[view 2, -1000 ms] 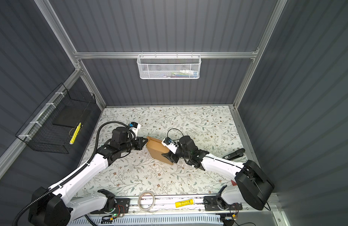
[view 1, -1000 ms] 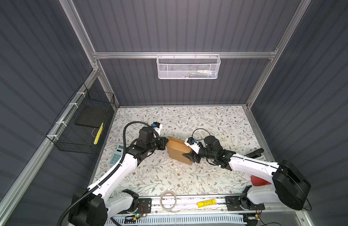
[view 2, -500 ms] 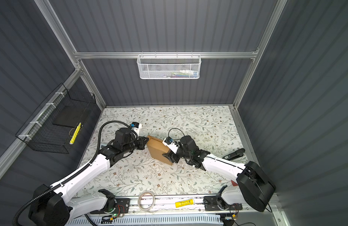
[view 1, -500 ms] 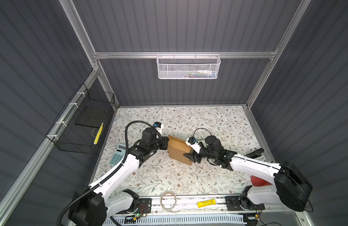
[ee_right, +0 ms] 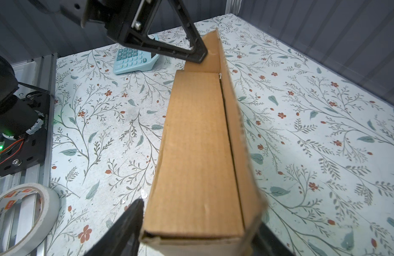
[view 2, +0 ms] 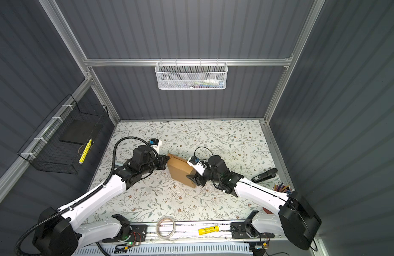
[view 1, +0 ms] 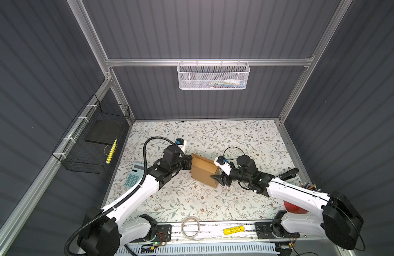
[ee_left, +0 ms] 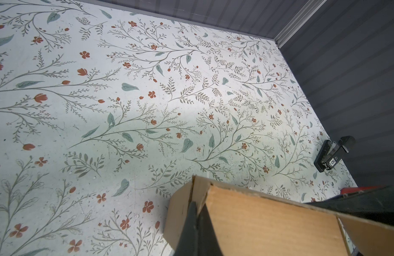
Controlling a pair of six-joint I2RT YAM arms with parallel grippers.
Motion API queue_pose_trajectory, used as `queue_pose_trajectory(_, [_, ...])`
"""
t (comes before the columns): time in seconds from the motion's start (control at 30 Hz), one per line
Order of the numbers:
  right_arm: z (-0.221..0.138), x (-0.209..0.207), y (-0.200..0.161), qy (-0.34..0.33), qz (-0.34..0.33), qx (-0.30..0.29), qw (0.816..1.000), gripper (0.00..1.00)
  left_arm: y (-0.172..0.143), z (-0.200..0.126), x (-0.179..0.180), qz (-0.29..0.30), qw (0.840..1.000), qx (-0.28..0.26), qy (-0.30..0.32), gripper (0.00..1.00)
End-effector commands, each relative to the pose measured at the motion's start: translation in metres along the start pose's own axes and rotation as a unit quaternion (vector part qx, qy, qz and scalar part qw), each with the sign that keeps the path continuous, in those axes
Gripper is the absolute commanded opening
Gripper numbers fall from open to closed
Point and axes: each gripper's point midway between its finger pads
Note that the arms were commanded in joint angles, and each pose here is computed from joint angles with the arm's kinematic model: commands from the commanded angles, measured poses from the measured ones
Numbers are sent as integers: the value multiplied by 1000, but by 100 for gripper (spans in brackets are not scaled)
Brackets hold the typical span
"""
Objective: Assemble paper box
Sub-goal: Fold and tuck the lid into the gap.
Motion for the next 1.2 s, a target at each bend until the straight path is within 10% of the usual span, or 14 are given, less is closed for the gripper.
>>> queue_pose_trajectory(0.0, [-7, -1, -6, -9, 8, 9, 1000, 67, -39, 4, 18, -15, 996, 71, 41, 0])
queue_pose_trajectory(0.73, [-71, -8, 29, -81, 20, -29, 996, 62, -33, 2, 14, -7, 997, 58, 59, 0])
queue_pose_trajectory(1.17, [-83, -35, 48, -150, 87, 29, 984, 37, -29, -3, 10, -3, 997, 49, 61, 0])
Point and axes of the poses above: each gripper's point midway between its finger pads, its own z axis out along the fingers, its own x axis along the line the jaws close on, y = z × x, and after that the axes turned 1 degree about z, right-handed
